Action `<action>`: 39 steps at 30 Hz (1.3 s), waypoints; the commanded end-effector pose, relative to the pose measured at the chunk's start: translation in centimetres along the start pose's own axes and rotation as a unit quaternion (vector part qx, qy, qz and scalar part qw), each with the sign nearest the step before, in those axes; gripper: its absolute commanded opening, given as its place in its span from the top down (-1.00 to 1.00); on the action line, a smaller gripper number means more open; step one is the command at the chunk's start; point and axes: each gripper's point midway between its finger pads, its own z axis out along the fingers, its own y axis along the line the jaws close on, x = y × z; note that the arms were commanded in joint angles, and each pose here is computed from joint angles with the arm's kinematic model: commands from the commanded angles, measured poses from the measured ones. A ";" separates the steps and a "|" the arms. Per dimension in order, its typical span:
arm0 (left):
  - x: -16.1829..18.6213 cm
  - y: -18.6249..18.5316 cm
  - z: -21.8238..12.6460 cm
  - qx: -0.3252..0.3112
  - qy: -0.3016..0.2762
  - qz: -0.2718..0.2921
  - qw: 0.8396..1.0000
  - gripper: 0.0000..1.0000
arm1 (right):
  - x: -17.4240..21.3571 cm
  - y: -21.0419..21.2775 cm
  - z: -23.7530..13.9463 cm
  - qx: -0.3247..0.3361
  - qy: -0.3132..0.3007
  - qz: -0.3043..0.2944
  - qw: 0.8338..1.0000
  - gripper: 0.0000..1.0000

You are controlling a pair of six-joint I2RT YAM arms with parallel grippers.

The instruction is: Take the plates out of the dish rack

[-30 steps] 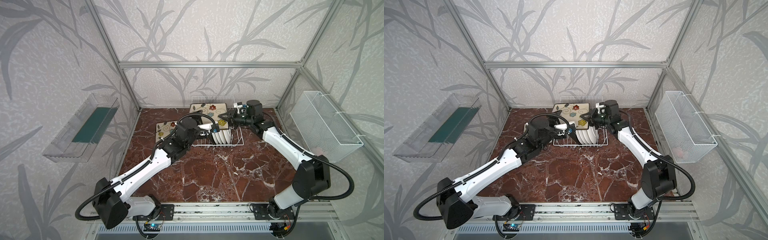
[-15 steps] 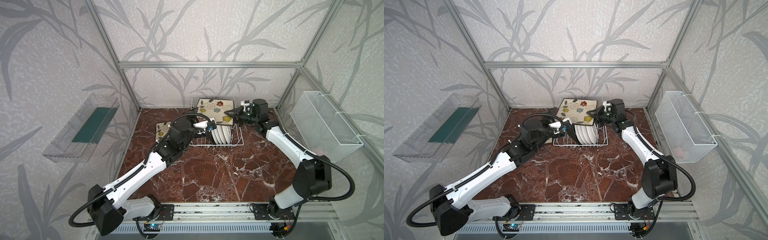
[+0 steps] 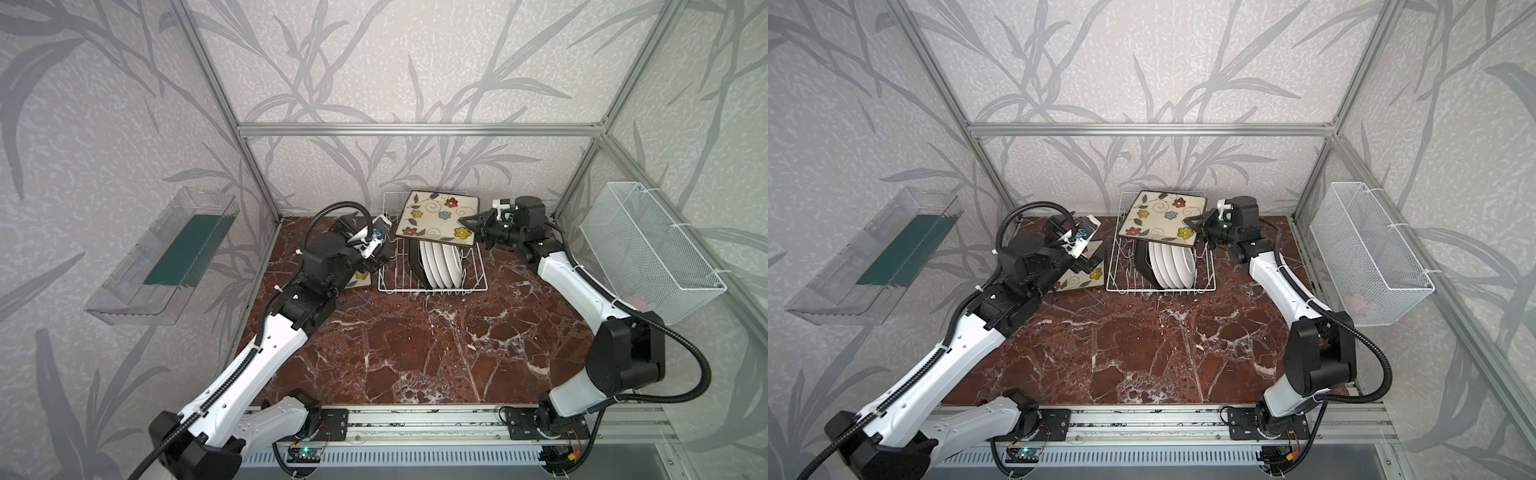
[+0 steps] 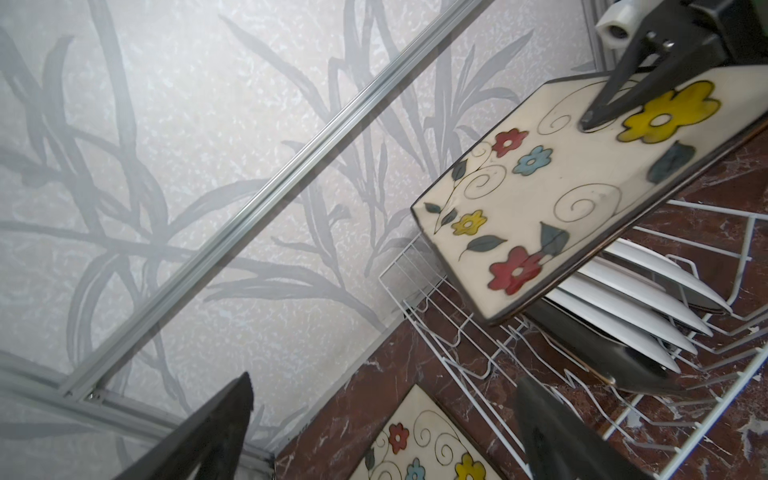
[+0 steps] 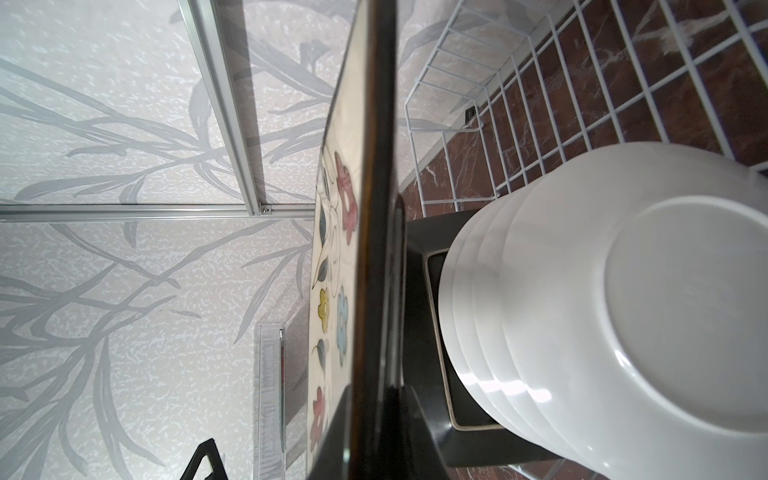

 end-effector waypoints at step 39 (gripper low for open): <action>-0.2 -3.9 8.1 0.305 0.140 -0.531 0.778 -0.98 | 2.6 9.4 -4.4 -0.193 0.041 -0.173 0.965 1.00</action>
